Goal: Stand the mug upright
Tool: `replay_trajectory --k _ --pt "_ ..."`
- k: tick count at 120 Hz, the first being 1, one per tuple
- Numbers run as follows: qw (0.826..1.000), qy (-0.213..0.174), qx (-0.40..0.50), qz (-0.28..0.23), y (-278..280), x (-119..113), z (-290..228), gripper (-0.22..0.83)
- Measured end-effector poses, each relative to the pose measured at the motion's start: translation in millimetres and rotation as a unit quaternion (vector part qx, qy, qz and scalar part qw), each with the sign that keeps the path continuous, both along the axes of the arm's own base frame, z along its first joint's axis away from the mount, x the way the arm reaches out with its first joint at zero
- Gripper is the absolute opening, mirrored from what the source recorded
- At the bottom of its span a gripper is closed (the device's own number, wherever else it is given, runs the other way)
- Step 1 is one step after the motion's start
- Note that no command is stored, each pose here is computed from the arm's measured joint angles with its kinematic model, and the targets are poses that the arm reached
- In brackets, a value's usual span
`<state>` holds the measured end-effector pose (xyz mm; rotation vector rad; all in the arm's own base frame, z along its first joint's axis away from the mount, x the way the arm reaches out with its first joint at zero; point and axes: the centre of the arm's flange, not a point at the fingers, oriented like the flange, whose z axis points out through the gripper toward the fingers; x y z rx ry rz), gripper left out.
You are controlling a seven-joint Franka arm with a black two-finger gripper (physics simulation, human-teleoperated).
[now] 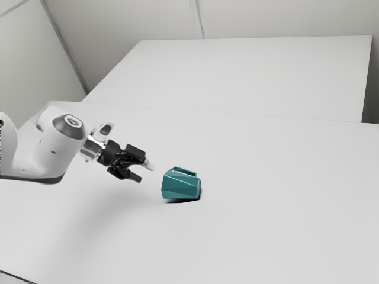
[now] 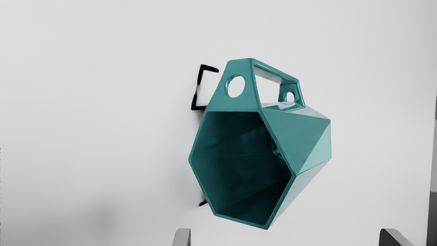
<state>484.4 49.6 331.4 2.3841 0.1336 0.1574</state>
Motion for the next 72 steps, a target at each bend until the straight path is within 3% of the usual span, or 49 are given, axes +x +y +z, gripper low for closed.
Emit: replay_trajectory --k 28,72 --pt "0.999 -0.03 -0.03 -0.007 -1.8 2.5 -29.6 0.62" --pt "0.992 -0.102 -0.061 -0.038 -10.0 6.0 -34.5 0.62"
